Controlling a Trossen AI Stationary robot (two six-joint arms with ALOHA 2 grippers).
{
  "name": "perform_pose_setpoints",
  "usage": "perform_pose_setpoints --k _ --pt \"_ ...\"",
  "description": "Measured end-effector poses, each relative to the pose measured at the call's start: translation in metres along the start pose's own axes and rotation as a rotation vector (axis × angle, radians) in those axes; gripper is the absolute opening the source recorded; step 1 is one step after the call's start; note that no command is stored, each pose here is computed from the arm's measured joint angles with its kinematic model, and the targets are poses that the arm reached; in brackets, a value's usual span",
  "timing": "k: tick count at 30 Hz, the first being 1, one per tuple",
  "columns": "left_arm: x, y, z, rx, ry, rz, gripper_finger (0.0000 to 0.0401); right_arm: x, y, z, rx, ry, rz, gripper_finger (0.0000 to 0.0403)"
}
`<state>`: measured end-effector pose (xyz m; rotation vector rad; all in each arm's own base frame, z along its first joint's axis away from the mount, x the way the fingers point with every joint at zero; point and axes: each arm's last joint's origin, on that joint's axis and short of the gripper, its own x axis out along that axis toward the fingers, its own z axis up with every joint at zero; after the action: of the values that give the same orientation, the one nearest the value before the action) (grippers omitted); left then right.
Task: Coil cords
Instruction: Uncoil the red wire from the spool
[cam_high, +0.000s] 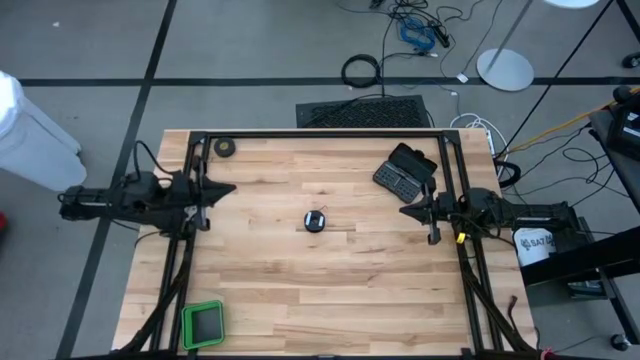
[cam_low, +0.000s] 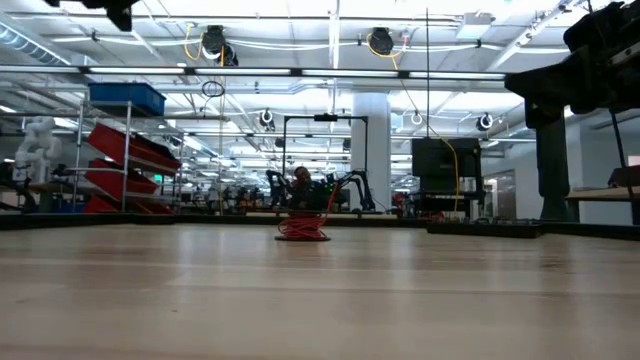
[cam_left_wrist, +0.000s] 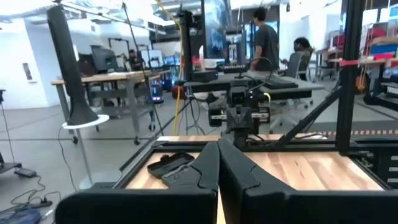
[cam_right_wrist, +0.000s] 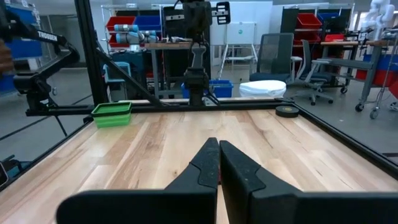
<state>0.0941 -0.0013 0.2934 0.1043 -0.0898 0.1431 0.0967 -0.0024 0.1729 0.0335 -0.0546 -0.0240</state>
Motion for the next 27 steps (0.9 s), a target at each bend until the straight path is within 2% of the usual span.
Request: perform_pose_setpoints --k 8,15,22,27 --pt "0.019 -0.007 -0.011 0.02 0.125 -0.047 0.0002 -0.001 -0.001 0.012 0.006 -0.074 -0.056 0.0" --pt "0.033 -0.01 -0.015 0.03 0.144 -0.049 0.0002 0.001 -0.001 0.047 -0.006 -0.084 -0.082 0.0" --pt "0.037 -0.011 -0.013 0.038 0.124 -0.045 0.0002 0.018 -0.001 0.086 0.018 0.038 -0.143 0.0" --pt "0.038 -0.011 -0.018 -0.02 0.174 -0.045 0.0002 0.038 -0.001 0.094 0.032 0.111 -0.142 0.0"
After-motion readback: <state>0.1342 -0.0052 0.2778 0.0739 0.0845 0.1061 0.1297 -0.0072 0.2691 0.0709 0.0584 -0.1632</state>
